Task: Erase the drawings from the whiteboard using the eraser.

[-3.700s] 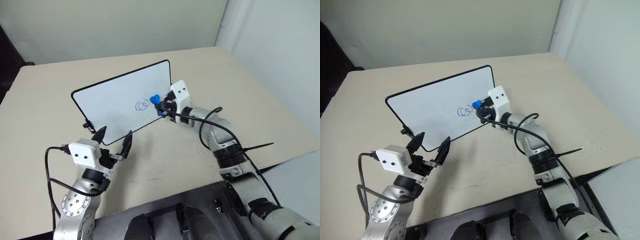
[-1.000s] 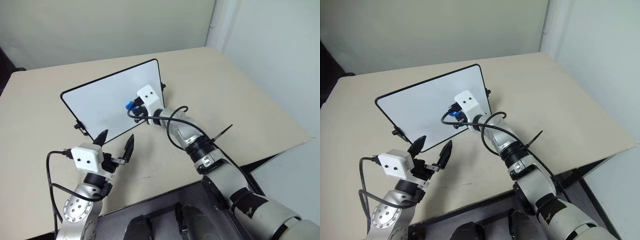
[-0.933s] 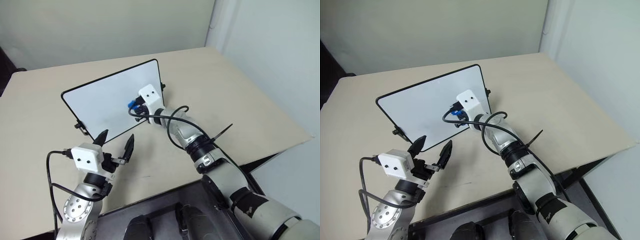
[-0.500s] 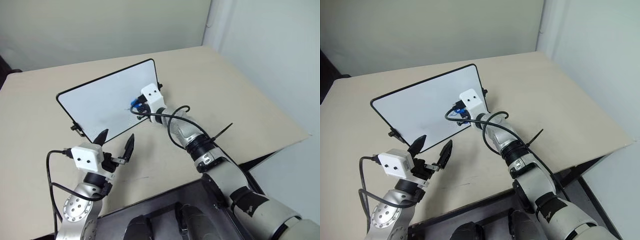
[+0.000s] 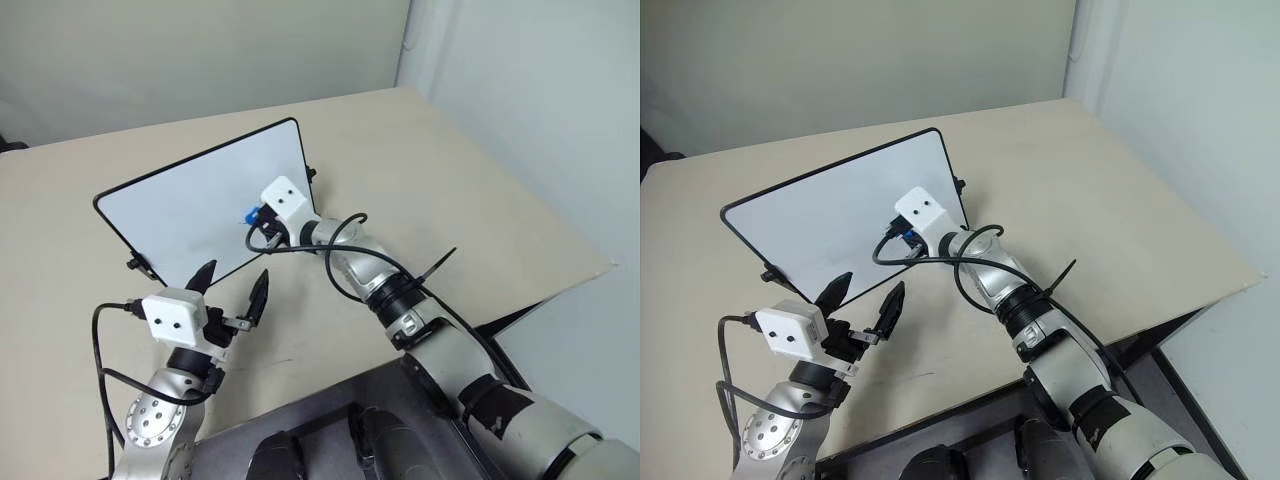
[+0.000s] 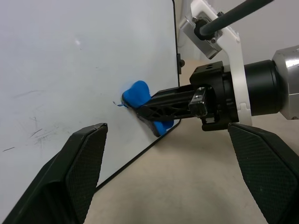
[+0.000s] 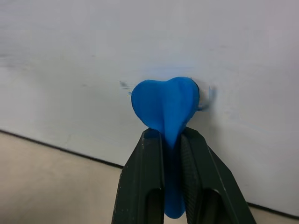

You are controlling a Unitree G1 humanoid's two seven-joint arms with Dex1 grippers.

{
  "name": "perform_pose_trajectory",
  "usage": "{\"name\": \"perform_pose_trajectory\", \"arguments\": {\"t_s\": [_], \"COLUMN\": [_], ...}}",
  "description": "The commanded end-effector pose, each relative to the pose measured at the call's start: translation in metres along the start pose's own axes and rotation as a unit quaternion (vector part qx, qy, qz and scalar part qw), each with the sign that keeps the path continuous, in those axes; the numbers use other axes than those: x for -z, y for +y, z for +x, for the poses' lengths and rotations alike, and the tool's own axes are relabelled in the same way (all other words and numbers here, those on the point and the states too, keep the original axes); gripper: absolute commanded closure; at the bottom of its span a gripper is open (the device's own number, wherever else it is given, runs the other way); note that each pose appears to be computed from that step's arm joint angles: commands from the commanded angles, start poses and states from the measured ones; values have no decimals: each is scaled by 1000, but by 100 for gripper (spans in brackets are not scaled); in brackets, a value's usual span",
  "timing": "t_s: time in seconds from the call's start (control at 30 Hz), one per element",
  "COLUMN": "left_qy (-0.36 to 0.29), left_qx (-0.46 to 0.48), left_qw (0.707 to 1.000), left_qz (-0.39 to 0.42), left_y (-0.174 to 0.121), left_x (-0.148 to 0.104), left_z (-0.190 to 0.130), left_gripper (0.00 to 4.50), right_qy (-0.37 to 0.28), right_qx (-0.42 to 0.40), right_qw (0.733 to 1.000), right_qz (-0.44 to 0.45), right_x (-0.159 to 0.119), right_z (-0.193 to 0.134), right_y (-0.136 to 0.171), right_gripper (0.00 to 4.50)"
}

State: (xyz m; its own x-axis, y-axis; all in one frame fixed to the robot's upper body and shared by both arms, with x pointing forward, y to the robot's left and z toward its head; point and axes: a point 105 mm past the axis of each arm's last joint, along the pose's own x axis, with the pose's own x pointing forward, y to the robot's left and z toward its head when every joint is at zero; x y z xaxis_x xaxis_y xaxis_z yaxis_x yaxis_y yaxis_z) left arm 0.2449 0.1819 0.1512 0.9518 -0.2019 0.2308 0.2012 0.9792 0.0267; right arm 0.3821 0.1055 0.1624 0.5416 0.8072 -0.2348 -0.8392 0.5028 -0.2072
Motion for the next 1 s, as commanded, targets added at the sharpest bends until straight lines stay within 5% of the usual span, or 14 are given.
{"name": "perform_pose_trajectory", "arguments": {"t_s": [0.03, 0.63, 1.0], "left_qy": [-27, -27, -28], "left_qx": [3, 17, 20], "left_qw": [1000, 999, 999], "left_qz": [10, 2, 1], "left_y": [-4, -7, -7], "left_x": [-15, -12, -10], "left_z": [-1, 4, 9], "left_gripper": [0, 0, 0], "right_qy": [-30, 16, -10], "right_qx": [-40, -14, 72], "right_qw": [999, 1000, 997], "right_qz": [-3, -14, 34], "right_x": [-16, 7, 0], "right_z": [6, 1, -9], "right_y": [28, 12, -31], "right_gripper": [428, 428, 428]}}
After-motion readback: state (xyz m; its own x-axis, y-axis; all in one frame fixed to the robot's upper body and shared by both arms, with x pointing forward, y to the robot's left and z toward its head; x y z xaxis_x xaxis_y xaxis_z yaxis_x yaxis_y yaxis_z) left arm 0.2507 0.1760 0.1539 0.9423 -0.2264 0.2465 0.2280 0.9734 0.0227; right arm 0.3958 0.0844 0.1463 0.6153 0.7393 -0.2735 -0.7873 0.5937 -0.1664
